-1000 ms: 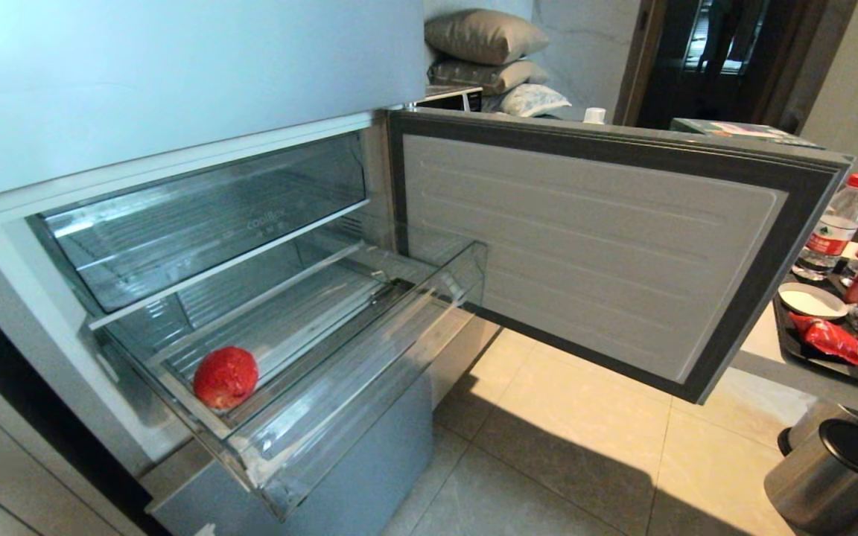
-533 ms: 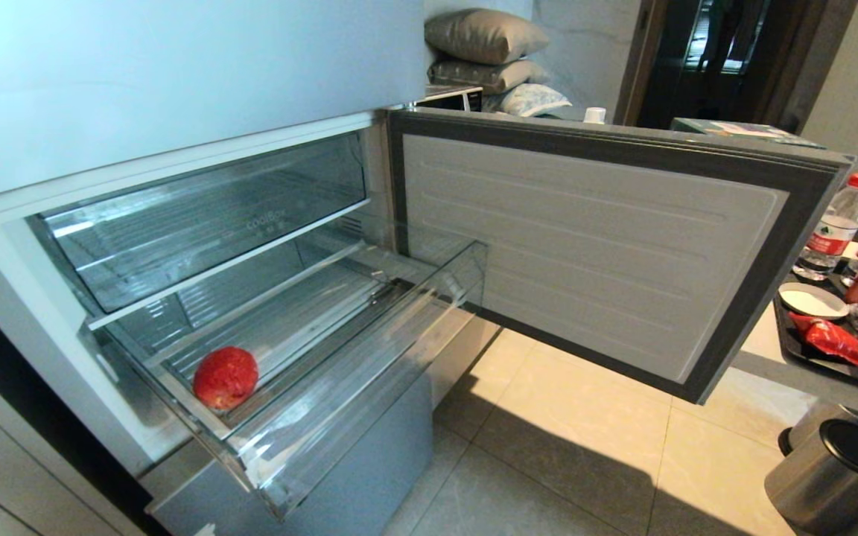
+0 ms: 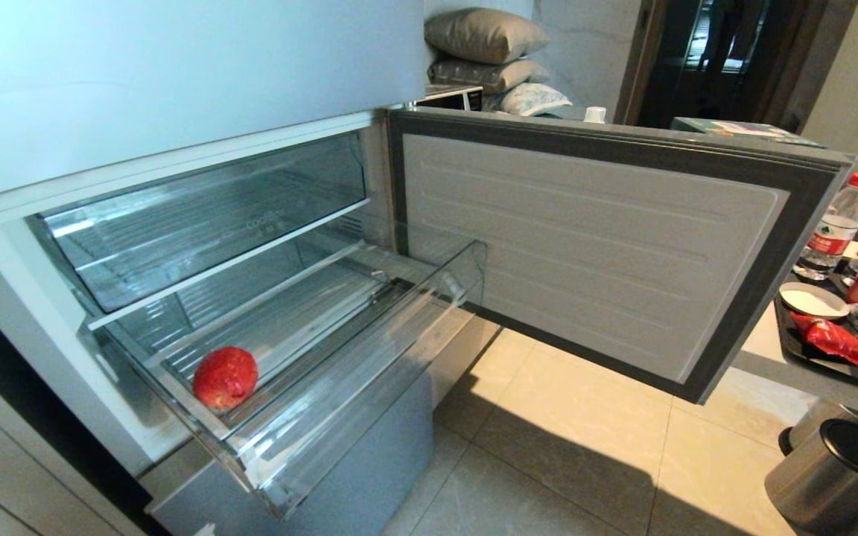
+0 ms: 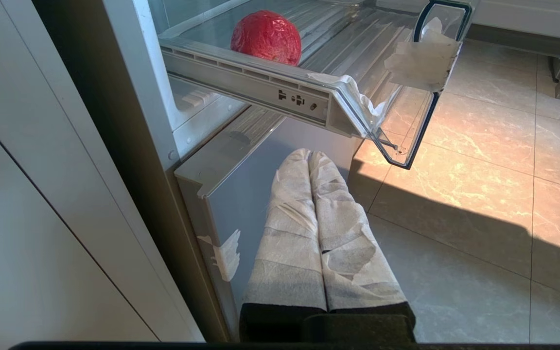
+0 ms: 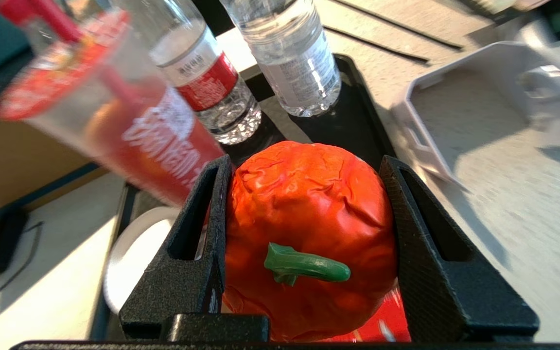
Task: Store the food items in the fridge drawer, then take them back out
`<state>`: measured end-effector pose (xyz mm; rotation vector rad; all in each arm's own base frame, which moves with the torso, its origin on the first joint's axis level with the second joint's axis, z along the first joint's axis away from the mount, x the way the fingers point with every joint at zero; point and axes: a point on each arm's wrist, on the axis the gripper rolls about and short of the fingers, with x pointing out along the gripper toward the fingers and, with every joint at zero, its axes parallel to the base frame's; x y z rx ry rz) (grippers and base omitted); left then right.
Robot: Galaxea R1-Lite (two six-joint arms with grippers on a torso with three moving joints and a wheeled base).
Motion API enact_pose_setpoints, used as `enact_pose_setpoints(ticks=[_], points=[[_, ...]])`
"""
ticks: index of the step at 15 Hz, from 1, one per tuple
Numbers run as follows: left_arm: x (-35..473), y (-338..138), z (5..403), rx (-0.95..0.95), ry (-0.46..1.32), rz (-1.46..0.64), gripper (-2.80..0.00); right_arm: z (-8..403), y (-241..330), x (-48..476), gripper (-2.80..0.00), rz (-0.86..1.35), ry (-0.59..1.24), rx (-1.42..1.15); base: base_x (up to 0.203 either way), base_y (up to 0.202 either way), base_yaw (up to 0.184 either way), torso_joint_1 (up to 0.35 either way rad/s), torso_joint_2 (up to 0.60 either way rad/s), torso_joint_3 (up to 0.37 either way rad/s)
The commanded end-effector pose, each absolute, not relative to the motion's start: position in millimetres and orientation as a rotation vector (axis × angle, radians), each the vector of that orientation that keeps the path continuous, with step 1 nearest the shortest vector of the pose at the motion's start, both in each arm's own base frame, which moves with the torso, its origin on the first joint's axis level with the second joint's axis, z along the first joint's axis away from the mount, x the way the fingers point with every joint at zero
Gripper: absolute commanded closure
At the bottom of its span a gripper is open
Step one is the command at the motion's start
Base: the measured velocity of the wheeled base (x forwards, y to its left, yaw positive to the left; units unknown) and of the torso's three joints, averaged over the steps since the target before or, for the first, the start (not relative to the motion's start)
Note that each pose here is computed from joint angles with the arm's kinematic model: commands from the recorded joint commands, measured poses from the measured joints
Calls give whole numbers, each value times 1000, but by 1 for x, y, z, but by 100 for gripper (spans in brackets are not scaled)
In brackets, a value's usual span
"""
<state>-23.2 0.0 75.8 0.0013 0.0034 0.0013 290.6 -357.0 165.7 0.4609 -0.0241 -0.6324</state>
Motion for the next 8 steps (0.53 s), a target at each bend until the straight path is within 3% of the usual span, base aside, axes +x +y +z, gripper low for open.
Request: enact_pose_setpoints(ticks=[1,8], points=[[-23,0,76,2,3,2,0,135,-375,311,0,-626,-5,477,0,0,0,0,0,0],[-23,0,76,2,3,2,0,122,-387,346,0,-576,-75,525,0,0,0,0,0,0]])
